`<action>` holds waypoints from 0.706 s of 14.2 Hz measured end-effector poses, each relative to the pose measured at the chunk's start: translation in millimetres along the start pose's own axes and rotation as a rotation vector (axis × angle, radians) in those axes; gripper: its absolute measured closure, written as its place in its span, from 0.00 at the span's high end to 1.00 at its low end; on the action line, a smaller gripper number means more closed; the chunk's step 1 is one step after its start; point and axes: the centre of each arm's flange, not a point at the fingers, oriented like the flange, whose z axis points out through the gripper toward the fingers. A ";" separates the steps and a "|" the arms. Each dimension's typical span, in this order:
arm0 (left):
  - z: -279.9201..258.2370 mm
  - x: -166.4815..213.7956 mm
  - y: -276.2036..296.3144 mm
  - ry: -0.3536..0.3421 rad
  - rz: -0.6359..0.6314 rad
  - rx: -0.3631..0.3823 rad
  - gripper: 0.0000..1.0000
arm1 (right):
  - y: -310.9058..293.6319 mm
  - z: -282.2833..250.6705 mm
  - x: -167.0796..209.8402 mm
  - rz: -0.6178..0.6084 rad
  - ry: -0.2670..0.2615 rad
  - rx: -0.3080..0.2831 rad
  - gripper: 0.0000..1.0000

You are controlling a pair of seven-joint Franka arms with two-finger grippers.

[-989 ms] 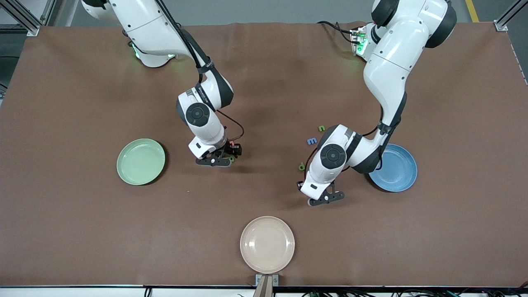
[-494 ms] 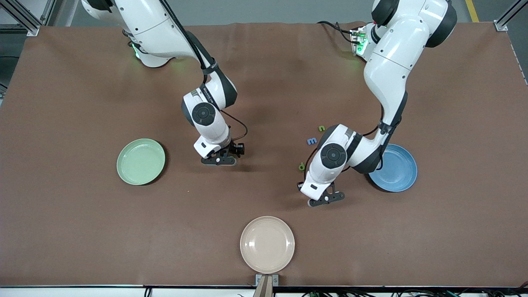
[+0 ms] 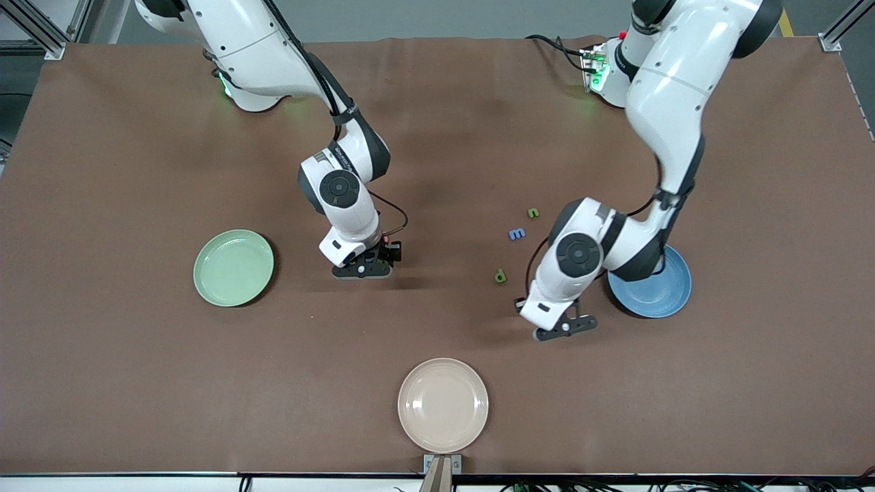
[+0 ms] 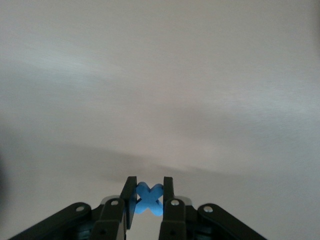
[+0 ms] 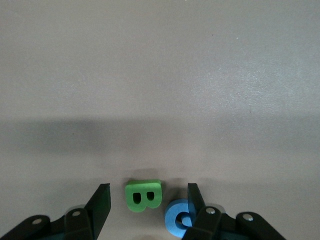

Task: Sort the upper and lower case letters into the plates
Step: 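Drop the x in the blue plate while the right gripper drops B in green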

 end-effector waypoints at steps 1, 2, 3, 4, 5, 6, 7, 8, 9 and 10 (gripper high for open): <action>-11.0 -0.5 -19.8 -0.003 0.021 0.012 0.25 | -1.0 1.5 -0.7 -0.004 -0.001 -0.002 0.71; -18.8 -2.7 -40.6 -0.011 0.043 0.026 0.25 | -3.2 4.3 -1.9 -0.009 -0.003 -0.004 0.71; -23.3 -5.9 -61.4 -0.021 0.064 0.040 0.25 | -6.2 7.5 -3.3 -0.015 -0.005 -0.006 0.71; -25.7 -9.3 -83.0 -0.033 0.086 0.052 0.25 | -9.8 10.2 -3.8 -0.021 -0.005 -0.007 0.70; -26.1 -12.1 -104.0 -0.047 0.107 0.063 0.25 | -12.7 10.8 -2.9 -0.023 -0.001 -0.006 0.71; -25.4 -14.0 -124.1 -0.060 0.126 0.072 0.25 | -14.6 11.0 -2.3 -0.024 0.001 -0.005 0.71; -24.3 -14.7 -143.6 -0.073 0.142 0.078 0.25 | -15.7 12.0 -2.7 -0.025 0.000 -0.005 0.71; -22.0 -14.6 -163.0 -0.085 0.157 0.082 0.25 | -16.5 13.3 -3.6 -0.026 -0.001 -0.006 0.70; -19.1 -13.8 -181.2 -0.093 0.169 0.082 0.25 | -17.0 14.5 -4.3 -0.027 -0.003 -0.008 0.68; -14.4 -12.8 -198.5 -0.096 0.181 0.079 0.25 | -17.1 15.6 -4.6 -0.029 -0.003 -0.009 0.67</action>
